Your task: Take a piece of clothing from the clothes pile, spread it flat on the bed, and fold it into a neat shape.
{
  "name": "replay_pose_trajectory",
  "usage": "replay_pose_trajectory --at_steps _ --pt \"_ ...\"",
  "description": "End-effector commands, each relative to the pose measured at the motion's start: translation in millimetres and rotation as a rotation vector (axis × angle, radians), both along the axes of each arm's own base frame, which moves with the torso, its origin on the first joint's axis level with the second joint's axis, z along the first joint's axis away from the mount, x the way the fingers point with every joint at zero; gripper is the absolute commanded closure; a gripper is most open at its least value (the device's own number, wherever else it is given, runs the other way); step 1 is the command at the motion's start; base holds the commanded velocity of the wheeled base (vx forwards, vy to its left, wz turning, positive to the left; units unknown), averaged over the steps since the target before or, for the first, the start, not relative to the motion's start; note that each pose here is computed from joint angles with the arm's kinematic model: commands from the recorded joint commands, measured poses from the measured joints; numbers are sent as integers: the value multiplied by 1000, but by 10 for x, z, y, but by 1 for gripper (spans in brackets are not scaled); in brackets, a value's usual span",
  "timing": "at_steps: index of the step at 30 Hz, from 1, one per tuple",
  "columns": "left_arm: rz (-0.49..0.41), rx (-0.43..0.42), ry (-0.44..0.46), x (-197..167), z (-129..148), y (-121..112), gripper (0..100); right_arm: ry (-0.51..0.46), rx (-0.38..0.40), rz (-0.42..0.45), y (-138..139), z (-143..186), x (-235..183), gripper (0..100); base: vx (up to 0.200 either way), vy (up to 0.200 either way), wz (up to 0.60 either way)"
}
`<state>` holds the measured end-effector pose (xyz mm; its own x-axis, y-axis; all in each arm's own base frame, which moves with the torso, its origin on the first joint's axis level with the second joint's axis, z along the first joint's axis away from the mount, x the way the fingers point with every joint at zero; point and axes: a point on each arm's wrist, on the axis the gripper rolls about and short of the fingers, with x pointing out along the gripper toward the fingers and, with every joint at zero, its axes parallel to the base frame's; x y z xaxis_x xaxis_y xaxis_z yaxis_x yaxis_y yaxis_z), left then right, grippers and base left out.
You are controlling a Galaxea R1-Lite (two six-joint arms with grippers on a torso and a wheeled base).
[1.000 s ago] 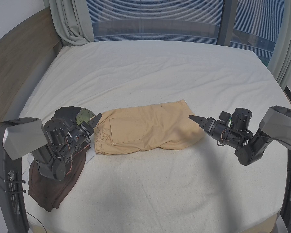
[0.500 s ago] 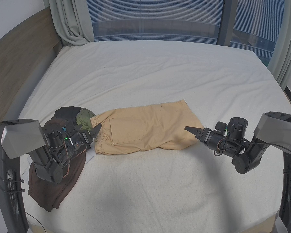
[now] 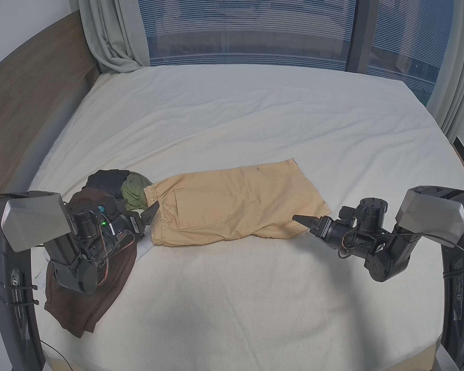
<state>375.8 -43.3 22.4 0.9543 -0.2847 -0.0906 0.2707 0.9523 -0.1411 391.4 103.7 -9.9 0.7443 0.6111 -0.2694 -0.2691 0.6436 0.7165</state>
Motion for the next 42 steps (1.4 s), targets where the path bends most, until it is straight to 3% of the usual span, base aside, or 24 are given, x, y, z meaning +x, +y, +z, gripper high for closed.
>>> replay_pose_trajectory --at_steps 1,12,27,42 --pt "-1 -1 1 0 -6 -2 0 33 -8 -2 -8 -143 9 0 0 0 0" --pt "-4 -2 2 -2 -6 -19 0 50 -17 -22 32 -392 167 0 0 0 0" --pt "-2 -3 7 -7 -17 -13 0 29 -17 24 458 -528 370 0 0 0 0" --pt "-5 -4 12 -3 -37 -14 0 45 63 32 766 -526 482 0 0 0 0"
